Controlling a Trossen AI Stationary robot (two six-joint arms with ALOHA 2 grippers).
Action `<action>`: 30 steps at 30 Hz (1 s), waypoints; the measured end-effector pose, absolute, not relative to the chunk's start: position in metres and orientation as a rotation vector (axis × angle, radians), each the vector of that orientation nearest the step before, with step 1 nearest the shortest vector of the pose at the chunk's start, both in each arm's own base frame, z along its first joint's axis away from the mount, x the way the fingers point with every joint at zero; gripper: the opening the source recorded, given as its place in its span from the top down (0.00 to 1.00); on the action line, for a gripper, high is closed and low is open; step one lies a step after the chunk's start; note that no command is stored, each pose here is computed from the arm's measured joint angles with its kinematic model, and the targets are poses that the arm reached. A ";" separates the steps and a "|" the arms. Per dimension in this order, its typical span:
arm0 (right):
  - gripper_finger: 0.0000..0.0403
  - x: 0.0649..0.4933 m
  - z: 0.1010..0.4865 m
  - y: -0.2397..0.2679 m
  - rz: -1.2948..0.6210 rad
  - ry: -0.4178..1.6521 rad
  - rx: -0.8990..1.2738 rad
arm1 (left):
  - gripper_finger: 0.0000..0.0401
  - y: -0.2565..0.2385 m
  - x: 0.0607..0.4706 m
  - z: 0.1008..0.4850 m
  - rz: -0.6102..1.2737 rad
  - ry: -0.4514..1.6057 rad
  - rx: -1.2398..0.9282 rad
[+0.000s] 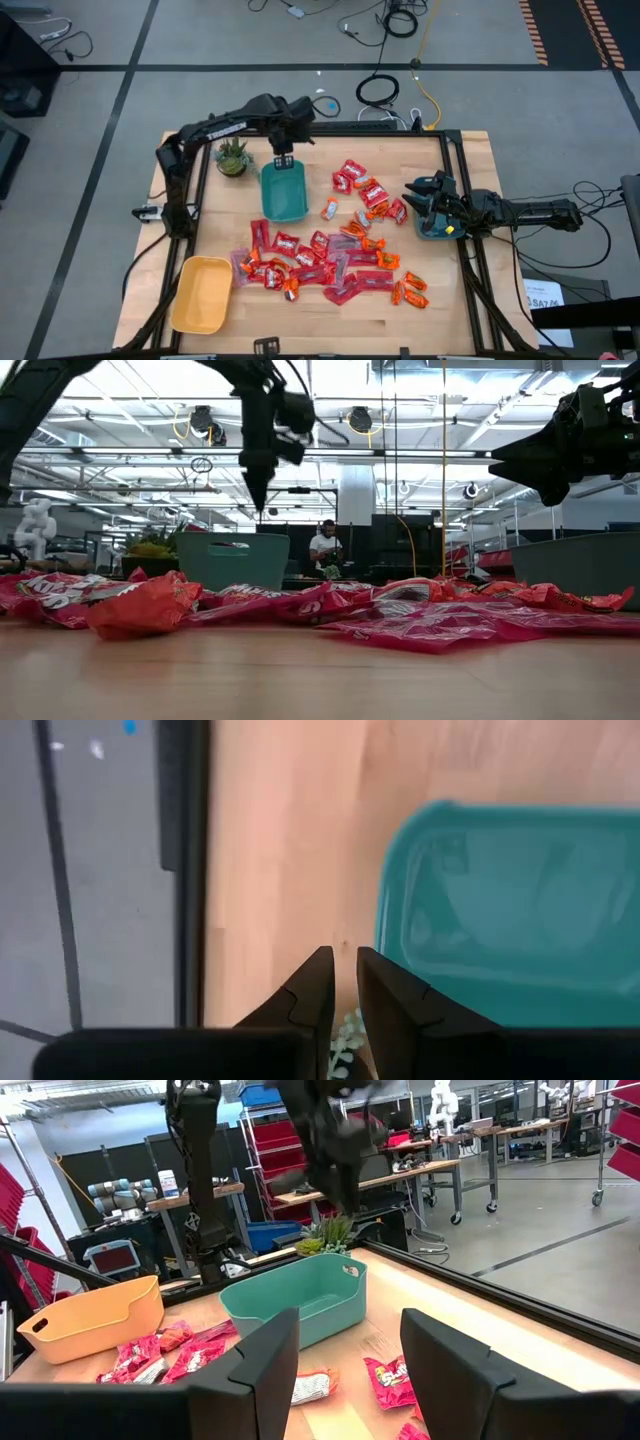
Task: Sort candy
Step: Move the orange bin to the upper middle
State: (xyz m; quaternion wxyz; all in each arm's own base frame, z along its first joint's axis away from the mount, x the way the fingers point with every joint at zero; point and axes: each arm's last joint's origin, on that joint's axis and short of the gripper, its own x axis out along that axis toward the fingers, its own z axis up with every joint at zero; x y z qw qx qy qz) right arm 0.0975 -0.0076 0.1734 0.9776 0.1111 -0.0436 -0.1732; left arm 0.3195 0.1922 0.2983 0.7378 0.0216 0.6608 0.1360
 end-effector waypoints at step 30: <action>0.58 0.097 0.175 -0.008 -0.347 -0.103 0.227 | 0.85 0.040 0.246 0.327 0.455 0.933 -0.322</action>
